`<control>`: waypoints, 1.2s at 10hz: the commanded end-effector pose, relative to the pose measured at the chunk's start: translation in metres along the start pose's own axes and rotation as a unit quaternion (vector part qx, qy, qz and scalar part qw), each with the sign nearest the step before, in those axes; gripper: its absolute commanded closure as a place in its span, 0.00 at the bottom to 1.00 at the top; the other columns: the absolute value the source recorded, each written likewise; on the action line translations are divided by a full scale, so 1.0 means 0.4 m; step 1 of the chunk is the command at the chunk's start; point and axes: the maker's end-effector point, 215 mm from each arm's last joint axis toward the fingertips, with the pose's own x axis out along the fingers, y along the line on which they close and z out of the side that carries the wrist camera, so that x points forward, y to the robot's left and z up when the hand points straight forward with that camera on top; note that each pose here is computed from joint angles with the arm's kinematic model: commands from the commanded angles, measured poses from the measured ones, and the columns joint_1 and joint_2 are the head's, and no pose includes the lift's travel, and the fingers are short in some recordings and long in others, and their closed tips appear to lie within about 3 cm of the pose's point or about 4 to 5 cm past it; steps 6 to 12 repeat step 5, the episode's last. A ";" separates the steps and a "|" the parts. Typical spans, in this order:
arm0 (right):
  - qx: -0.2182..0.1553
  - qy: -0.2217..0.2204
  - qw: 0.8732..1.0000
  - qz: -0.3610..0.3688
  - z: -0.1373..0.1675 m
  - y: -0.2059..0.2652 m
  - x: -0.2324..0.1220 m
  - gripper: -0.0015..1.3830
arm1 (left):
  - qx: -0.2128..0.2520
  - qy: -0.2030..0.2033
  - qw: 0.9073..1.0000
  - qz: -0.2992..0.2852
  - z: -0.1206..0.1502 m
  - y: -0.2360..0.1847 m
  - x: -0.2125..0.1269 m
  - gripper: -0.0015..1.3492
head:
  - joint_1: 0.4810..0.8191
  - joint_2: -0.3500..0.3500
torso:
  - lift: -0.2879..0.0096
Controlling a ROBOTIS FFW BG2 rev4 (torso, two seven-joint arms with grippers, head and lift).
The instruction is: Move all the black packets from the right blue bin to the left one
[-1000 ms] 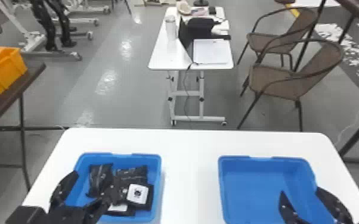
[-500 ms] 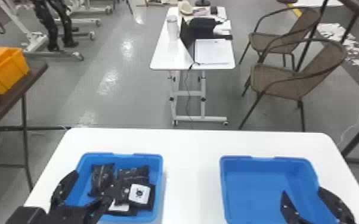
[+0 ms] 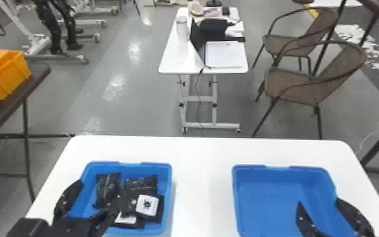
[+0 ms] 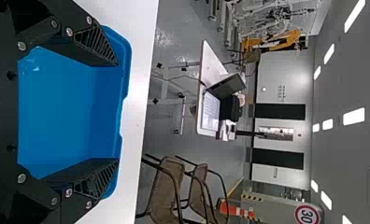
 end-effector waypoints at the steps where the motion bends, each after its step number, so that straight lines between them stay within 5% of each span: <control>1: 0.003 0.000 1.000 0.000 0.000 0.002 0.000 0.24 | 0.000 -0.001 1.000 0.001 0.002 0.002 0.000 0.15 | 0.63 0.61 | 0.97; 12: 0.003 0.000 1.000 0.000 0.000 0.002 0.000 0.24 | 0.000 -0.002 1.000 0.001 0.003 0.001 0.000 0.15 | 0.63 0.61 | 0.97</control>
